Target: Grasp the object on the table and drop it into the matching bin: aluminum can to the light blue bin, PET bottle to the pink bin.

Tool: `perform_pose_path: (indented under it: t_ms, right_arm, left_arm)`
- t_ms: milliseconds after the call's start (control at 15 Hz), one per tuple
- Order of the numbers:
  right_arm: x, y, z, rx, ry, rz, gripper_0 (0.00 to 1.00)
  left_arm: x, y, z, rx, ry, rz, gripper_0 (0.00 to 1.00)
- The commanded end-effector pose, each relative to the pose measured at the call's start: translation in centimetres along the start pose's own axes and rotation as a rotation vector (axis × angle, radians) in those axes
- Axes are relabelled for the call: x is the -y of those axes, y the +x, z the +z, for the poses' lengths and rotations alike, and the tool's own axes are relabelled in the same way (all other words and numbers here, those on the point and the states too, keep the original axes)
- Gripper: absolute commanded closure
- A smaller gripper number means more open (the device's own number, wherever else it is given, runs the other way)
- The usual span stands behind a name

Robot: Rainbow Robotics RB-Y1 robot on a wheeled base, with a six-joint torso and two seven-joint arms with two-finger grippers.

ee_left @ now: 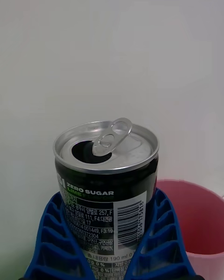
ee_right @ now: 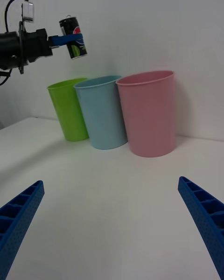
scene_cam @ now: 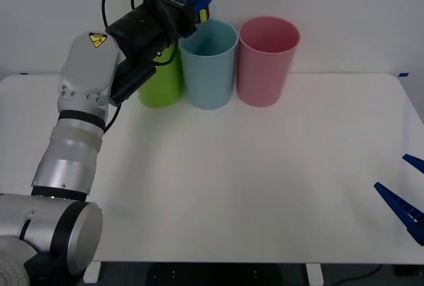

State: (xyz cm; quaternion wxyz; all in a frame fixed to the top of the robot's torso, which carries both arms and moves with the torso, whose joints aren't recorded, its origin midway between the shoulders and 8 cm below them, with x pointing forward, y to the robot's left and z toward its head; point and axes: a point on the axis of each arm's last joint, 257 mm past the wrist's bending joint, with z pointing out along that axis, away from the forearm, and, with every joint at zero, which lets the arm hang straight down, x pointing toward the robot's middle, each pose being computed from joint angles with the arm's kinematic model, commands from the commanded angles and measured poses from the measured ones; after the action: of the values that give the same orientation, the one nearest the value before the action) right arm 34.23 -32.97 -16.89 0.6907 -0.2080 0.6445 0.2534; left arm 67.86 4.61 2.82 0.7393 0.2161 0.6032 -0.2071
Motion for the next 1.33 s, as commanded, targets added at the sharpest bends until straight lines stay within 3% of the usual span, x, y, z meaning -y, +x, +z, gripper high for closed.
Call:
perform_pose_path:
  t_ms: [67, 400, 867, 933, 1133, 1333]
  right_arm:
    - [0.0, 0.0, 0.0, 0.000, 0.000, 0.000, 0.00]
    - [0.0, 0.0, 0.0, 0.000, 0.000, 0.000, 0.00]
    - [0.0, 0.0, 0.0, 0.000, 0.000, 0.000, 0.00]
    - [0.0, 0.0, 0.0, 0.000, 0.000, 0.000, 0.00]
    - [0.0, 0.0, 0.0, 0.000, 0.000, 0.000, 0.00]
    - [0.0, 0.0, 0.0, 0.000, 0.000, 0.000, 0.00]
  left_arm:
    - [-1.0, 0.4, 1.4, -0.023, -0.040, 0.017, 0.99]
    - [-0.6, 0.6, 3.9, -0.052, -0.071, 0.029, 0.99]
    - [0.0, 0.9, 4.1, -0.058, -0.070, 0.050, 0.98]
    - [0.1, 0.9, 4.1, -0.058, -0.068, 0.050, 0.89]
    - [0.2, 0.9, 4.1, -0.055, -0.066, 0.042, 0.00]
    - [0.5, 0.8, 4.2, -0.052, -0.060, 0.038, 0.00]
